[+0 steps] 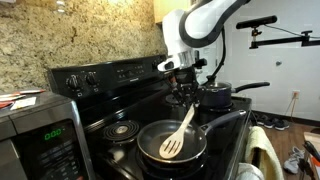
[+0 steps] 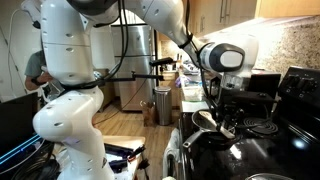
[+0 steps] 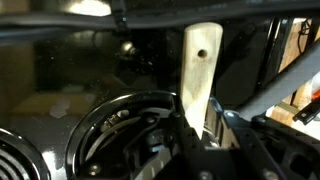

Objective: Remove the wooden spatula from the pan, put it on the countertop, and then remove the lid from the pot and put it on the pan

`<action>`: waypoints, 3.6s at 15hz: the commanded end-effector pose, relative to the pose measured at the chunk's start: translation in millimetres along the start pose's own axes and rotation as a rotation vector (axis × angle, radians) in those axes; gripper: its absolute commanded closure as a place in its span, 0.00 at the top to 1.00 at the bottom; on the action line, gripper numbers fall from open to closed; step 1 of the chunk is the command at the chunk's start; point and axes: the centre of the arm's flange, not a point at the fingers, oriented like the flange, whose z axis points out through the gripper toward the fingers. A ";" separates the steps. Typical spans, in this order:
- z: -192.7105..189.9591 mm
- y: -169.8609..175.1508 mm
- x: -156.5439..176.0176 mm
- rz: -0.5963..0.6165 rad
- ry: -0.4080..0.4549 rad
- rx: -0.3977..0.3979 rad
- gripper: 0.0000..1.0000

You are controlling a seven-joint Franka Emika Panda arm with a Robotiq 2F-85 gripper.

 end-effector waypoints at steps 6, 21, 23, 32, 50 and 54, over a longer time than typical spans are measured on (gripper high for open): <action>-82.9 -17.1 26.3 -0.080 0.068 0.001 0.07; -40.2 -19.5 136.4 -0.279 0.117 0.130 0.07; -42.7 -7.7 153.7 -0.229 0.089 0.142 0.07; -24.7 26.5 283.6 -0.292 0.121 0.196 0.07; 12.2 19.4 370.7 -0.001 -0.020 0.354 0.07; 36.4 26.5 401.4 0.062 -0.091 0.331 0.07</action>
